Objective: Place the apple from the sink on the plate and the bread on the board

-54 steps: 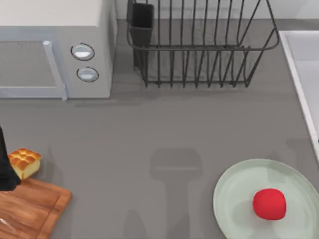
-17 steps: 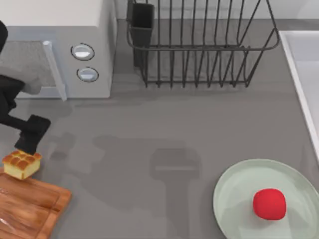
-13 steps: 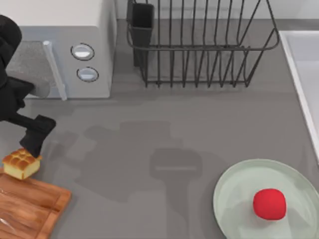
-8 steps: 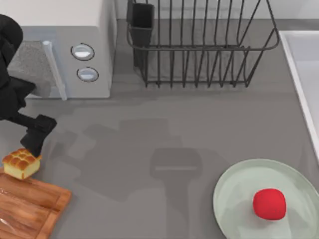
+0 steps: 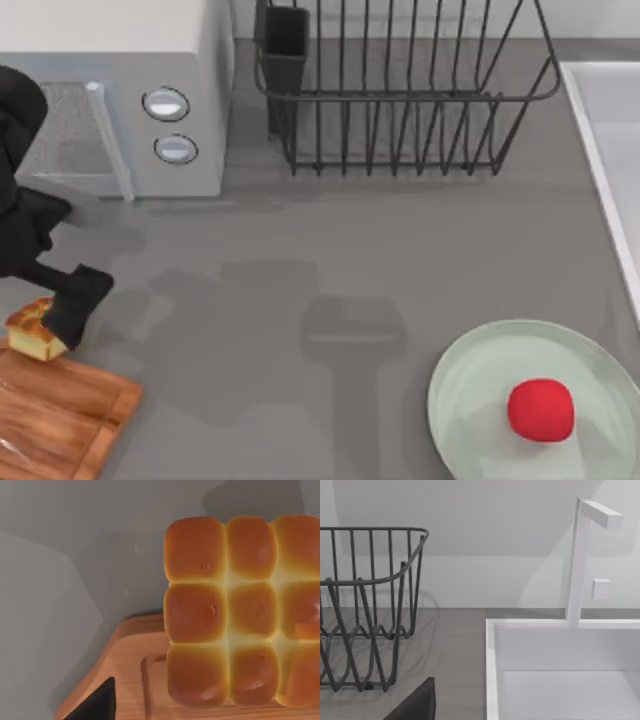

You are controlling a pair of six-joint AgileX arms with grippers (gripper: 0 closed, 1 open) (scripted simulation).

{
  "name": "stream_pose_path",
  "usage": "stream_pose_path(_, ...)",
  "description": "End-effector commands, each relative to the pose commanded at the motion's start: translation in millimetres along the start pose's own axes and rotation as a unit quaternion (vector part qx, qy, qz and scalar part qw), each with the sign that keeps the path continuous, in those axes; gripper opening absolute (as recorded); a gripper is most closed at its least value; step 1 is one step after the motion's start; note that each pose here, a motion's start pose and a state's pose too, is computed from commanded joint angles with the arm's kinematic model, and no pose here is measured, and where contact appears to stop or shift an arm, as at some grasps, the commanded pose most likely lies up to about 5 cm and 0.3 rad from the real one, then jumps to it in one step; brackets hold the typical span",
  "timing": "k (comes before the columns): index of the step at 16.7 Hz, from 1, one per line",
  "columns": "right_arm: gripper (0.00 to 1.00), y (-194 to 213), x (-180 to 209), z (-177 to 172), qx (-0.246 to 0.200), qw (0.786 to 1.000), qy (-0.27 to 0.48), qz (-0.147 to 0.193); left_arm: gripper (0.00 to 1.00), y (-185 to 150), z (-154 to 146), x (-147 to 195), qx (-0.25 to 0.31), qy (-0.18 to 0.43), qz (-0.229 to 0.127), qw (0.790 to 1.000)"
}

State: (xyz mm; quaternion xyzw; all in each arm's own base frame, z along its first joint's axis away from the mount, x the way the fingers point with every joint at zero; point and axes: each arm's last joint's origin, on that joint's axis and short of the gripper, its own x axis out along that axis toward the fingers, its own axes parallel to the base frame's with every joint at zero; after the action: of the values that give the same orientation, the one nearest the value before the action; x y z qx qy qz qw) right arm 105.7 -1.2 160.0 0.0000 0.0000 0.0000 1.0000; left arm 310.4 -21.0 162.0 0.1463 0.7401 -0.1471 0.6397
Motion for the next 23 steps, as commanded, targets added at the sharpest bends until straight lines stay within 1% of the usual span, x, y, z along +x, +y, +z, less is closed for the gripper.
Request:
stream_pose_path(3, 1.00, 0, 0, 0, 0.000, 1.000, 0.000, 0.000, 1.00, 0, 2, 24, 0.000, 0.002, -0.001, 1.000)
stream_pose_path(6, 1.00, 0, 0, 0, 0.000, 1.000, 0.000, 0.000, 1.00, 4, 11, 43, 0.000, 0.002, -0.001, 1.000)
stream_pose_path(9, 1.00, 0, 0, 0, 0.000, 1.000, 0.000, 0.000, 1.00, 8, 19, 50, 0.000, 0.000, 0.000, 1.000)
stream_pose_path(12, 1.00, 0, 0, 0, 0.000, 1.000, 0.000, 0.000, 1.00, 8, 19, 50, 0.000, 0.000, 0.000, 1.000)
stream_pose_path(23, 1.00, 0, 0, 0, 0.000, 1.000, 0.000, 0.000, 0.17, 8, 19, 50, 0.000, 0.000, 0.000, 1.000)
